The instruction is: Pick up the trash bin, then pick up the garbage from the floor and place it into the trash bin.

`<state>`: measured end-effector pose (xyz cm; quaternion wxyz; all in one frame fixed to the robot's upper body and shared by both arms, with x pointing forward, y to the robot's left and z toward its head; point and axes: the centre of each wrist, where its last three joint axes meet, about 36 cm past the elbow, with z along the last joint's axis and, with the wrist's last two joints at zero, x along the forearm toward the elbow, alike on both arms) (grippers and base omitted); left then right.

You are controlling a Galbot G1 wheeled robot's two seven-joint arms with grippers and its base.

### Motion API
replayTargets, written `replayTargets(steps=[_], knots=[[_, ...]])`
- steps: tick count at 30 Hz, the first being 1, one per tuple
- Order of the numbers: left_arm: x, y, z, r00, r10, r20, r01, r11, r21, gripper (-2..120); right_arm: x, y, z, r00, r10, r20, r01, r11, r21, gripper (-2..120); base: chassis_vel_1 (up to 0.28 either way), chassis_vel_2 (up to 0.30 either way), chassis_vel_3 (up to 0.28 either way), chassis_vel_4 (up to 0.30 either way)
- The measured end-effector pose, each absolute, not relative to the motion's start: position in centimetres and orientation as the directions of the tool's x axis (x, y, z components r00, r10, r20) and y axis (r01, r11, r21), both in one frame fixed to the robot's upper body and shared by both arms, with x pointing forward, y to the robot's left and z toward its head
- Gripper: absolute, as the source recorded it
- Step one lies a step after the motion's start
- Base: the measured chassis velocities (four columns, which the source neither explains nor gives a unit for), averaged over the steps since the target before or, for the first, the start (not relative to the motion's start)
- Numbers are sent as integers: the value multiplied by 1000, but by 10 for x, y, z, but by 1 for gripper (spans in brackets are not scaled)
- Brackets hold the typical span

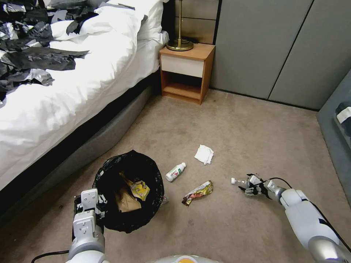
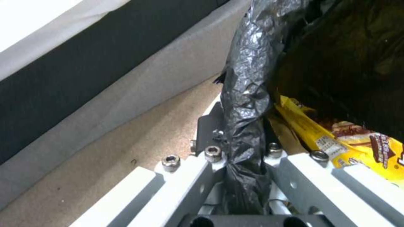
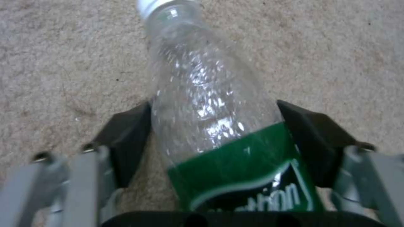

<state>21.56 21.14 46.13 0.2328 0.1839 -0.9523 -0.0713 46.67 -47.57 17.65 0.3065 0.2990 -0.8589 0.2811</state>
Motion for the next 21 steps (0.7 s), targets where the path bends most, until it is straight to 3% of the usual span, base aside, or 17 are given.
replayTargets(steps=[4, 11, 17, 19, 21], knots=[[217, 211, 461, -825, -382, 417, -317, 923, 220, 0, 462, -469, 172, -634, -344, 693, -681, 673, -289, 52, 0, 0, 0, 0], [217, 212, 461, -825, -382, 417, -317, 923, 219, 0, 456, -459, 165, -630, -352, 692, -682, 677, -276, 34, 0, 0, 0, 0], [219, 211, 461, -826, -380, 417, -316, 924, 216, 0, 448, -455, 163, -654, -359, 665, -662, 697, -275, 30, 0, 0, 0, 0], [219, 211, 460, -826, -379, 417, -315, 924, 216, 0, 443, -451, 162, -682, -363, 635, -634, 727, -265, 30, 0, 0, 0, 0], [220, 211, 459, -826, -377, 418, -312, 925, 217, 0, 438, -432, 169, -766, -372, 524, -547, 805, -228, 26, 0, 0, 0, 0]])
